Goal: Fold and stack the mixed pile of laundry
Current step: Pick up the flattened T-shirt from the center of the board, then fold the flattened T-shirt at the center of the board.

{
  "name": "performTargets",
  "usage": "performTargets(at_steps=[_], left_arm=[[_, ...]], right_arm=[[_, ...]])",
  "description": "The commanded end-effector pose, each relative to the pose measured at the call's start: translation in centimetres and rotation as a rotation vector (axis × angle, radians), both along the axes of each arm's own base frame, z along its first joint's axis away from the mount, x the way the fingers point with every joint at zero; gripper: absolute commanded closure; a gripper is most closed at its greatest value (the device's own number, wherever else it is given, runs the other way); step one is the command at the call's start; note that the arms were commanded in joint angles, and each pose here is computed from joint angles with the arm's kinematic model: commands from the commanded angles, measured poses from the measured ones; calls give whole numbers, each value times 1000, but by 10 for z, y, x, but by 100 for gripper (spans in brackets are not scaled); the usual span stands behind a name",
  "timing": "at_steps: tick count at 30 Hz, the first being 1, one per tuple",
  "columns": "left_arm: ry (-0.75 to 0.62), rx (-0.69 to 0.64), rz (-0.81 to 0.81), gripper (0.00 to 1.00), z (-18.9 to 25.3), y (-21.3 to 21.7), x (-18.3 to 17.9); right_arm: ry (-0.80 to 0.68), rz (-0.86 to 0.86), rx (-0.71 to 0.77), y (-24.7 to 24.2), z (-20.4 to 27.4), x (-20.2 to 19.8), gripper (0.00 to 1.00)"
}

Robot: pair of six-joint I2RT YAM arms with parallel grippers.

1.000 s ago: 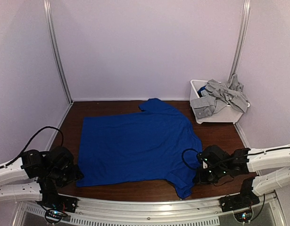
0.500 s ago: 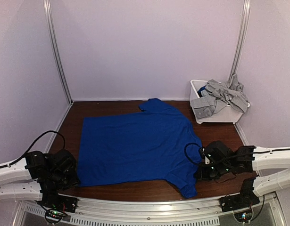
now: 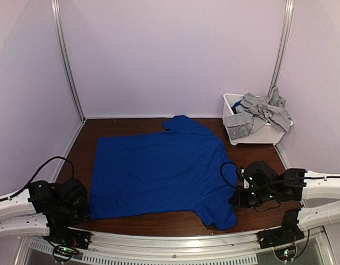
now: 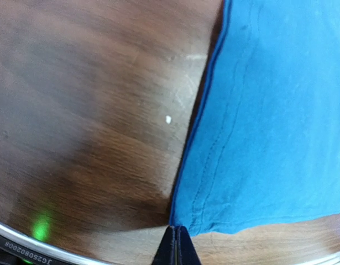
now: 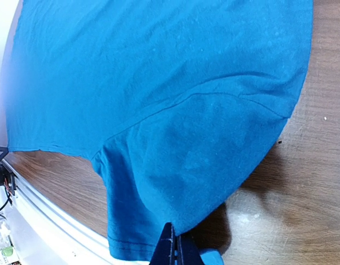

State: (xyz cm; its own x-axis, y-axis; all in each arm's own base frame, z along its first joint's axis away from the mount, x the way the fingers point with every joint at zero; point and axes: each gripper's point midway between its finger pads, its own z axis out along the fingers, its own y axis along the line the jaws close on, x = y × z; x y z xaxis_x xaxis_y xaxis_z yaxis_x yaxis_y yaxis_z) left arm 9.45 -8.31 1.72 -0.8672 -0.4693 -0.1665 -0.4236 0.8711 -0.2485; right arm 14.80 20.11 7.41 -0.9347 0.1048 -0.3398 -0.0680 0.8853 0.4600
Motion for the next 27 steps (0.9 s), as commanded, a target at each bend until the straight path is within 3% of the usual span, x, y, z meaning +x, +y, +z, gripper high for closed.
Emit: performTargets(at_steps=[1,15,27], left_arm=[[-64,-4,62,100,17,10,5],[-198,10,148,100,69,32,16],[-328,107,139,100,110,32,48]], right_arm=[[-68,-16,15,-4,22,8,100],[-195,27,87,9,75,21,100],[-284,-24,30,0,101,77,100]])
